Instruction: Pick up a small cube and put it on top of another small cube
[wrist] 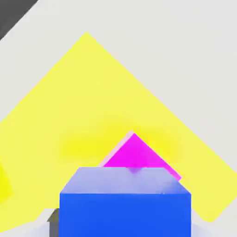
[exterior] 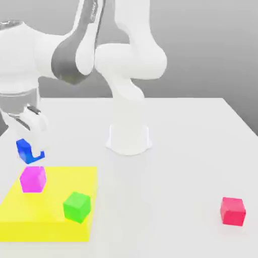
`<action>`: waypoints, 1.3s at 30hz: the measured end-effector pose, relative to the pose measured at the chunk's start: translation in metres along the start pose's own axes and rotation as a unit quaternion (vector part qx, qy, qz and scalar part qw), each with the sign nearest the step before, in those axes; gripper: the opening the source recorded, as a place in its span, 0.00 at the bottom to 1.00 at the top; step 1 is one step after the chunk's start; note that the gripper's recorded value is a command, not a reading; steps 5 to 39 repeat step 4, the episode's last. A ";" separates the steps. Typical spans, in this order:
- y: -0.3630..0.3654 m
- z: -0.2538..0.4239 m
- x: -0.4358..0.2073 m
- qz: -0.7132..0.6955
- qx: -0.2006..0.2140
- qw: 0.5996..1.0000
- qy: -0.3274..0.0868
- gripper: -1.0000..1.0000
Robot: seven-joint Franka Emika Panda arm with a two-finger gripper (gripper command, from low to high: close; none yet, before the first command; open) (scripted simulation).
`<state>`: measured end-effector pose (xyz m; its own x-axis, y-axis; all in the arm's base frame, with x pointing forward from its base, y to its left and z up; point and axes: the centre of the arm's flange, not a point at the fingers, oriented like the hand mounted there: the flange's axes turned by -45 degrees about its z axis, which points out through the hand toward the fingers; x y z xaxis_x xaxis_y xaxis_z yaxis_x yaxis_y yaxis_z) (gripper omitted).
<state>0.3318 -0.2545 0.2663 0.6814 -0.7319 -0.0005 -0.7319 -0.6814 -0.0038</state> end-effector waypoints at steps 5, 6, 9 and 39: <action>0.001 0.010 0.000 0.001 -0.001 1.000 0.000 1.00; 0.001 0.010 0.000 0.001 -0.001 1.000 0.000 1.00; 0.001 0.010 0.000 0.001 -0.001 1.000 0.000 1.00; 0.001 0.010 0.000 0.001 -0.001 1.000 0.000 1.00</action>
